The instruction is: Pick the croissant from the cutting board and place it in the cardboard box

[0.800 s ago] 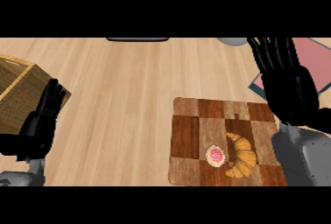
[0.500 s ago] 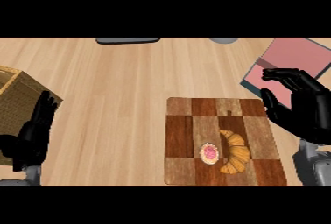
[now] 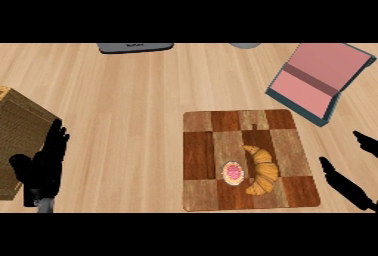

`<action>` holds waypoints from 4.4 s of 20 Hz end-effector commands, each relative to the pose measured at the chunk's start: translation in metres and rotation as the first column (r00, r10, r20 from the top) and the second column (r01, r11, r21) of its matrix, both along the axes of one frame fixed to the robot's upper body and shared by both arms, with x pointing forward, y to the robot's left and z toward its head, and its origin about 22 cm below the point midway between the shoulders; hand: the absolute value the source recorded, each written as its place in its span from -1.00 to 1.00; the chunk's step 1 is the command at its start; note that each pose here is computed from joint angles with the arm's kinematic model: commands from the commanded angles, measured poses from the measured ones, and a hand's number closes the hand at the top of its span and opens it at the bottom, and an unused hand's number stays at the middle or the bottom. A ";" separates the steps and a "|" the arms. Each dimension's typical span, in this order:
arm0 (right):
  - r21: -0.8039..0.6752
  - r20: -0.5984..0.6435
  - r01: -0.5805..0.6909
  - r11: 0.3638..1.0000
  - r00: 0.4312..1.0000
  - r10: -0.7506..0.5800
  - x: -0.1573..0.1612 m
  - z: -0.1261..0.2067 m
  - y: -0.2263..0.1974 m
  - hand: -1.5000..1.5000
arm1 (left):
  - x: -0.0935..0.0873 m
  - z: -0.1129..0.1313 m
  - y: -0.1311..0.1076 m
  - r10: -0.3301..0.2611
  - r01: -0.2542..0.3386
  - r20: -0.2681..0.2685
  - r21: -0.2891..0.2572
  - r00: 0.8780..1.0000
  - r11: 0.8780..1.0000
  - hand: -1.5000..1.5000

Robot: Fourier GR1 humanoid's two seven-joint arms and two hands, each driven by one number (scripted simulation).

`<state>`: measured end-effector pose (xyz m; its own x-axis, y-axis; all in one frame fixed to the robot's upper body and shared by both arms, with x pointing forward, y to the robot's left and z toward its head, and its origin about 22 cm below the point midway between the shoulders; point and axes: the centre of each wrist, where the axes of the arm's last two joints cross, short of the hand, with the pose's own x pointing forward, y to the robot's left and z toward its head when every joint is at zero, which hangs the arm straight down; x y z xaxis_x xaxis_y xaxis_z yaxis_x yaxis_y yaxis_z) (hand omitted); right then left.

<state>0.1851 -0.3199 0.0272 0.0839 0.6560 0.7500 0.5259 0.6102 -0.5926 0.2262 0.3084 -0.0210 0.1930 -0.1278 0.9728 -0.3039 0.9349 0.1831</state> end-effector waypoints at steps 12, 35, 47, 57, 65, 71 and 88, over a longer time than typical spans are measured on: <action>-0.182 -0.421 0.155 0.971 0.880 -0.219 -0.099 0.088 0.069 -1.00 | 0.028 0.006 -0.027 -0.080 0.080 0.001 -0.017 0.997 0.997 0.00; -0.176 -0.734 0.138 0.975 0.641 -0.223 -0.007 0.089 0.178 -1.00 | 0.034 -0.003 -0.029 -0.070 0.069 -0.009 -0.024 0.998 0.997 0.00; -0.223 -0.774 0.174 0.959 0.567 -0.283 0.027 0.079 0.184 -1.00 | 0.025 -0.008 -0.035 -0.087 0.087 -0.009 -0.012 0.996 0.996 0.00; -0.220 -0.798 0.212 0.952 0.522 -0.301 0.040 0.060 0.160 -1.00 | 0.034 0.006 -0.034 -0.091 0.091 0.002 -0.004 0.996 0.996 0.00; -0.244 -0.820 0.202 0.948 0.479 -0.313 0.041 0.036 0.161 -1.00 | 0.046 -0.008 -0.031 -0.071 0.071 0.004 -0.012 0.997 0.997 0.00; -0.231 -0.830 0.196 0.953 0.472 -0.298 0.053 0.014 0.154 -1.00 | 0.042 0.008 -0.019 -0.090 0.090 -0.003 -0.011 0.996 0.996 0.00; -0.227 -0.838 0.187 0.956 0.462 -0.290 0.066 -0.023 0.151 -1.00 | 0.027 0.000 -0.039 -0.087 0.087 -0.009 0.002 0.996 0.996 0.00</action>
